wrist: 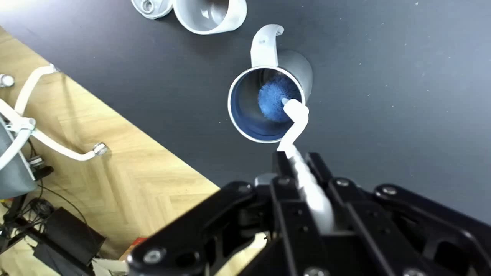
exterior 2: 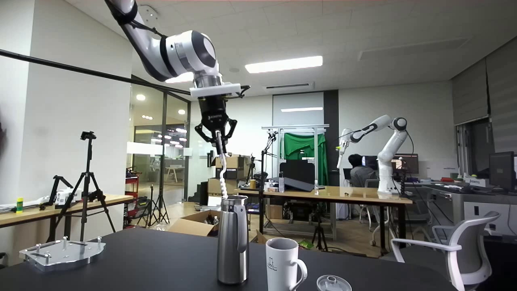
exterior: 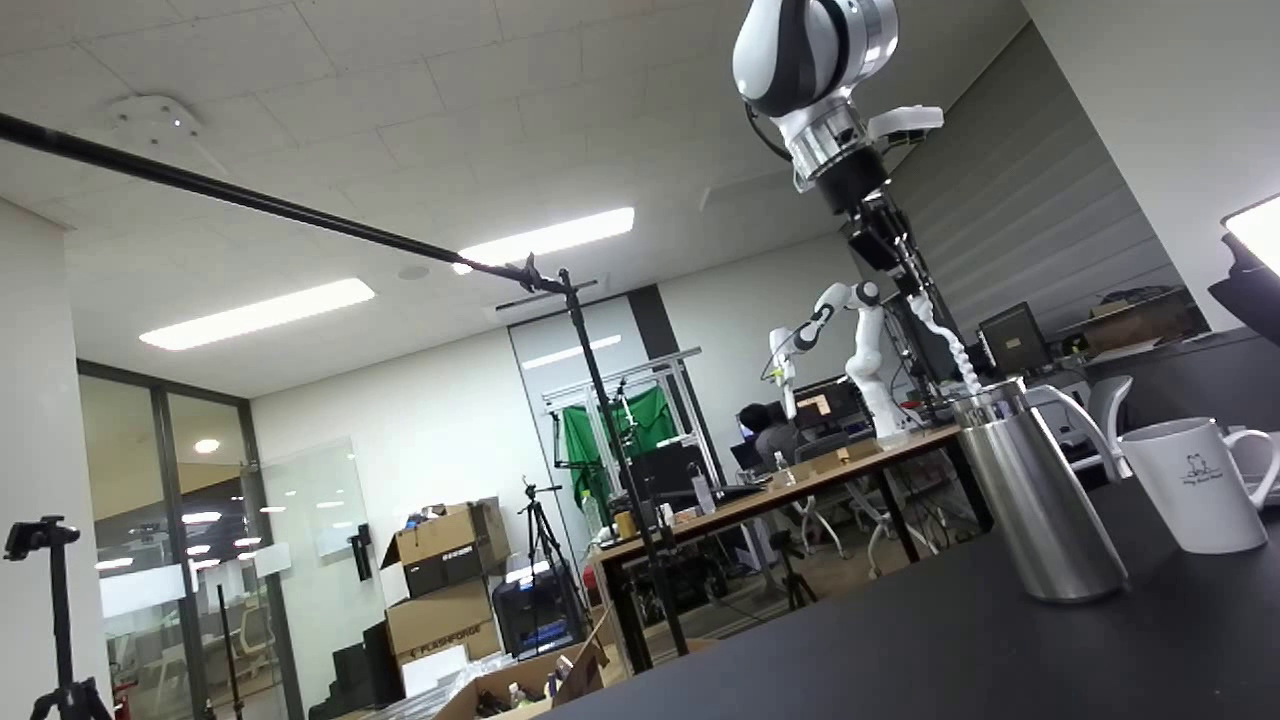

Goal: Use the object to clean the flask

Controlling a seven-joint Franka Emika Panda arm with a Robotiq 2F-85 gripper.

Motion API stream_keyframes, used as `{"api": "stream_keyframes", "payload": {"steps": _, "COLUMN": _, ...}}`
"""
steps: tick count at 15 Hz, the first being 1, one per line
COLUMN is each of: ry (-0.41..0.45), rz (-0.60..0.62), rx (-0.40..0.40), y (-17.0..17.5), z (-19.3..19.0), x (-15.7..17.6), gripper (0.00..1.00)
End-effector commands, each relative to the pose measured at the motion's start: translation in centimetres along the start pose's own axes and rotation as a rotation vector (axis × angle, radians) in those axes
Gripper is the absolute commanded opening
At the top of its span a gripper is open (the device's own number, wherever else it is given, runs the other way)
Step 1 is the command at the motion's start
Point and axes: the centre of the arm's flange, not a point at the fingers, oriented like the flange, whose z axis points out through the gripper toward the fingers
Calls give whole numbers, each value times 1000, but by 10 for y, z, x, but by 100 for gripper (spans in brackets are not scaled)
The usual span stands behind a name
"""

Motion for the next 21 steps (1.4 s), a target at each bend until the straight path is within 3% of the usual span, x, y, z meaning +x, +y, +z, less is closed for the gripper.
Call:
{"api": "stream_keyframes", "payload": {"steps": 1, "ry": 0, "rz": 54, "rx": 70, "y": -2, "z": 47, "x": -5, "gripper": 4}}
{"api": "stream_keyframes", "payload": {"steps": 6, "ry": -51, "rz": 58, "rx": 106, "y": -10, "z": 94, "x": -4, "gripper": 4}}
{"api": "stream_keyframes", "payload": {"steps": 16, "ry": 28, "rz": 29, "rx": -38, "y": 17, "z": -29, "x": -3, "gripper": 4}}
{"api": "stream_keyframes", "payload": {"steps": 19, "ry": 43, "rz": 32, "rx": -31, "y": 14, "z": -24, "x": -5, "gripper": 4}}
{"api": "stream_keyframes", "payload": {"steps": 21, "ry": 32, "rz": 33, "rx": -7, "y": 7, "z": -1, "x": -4, "gripper": 4}}
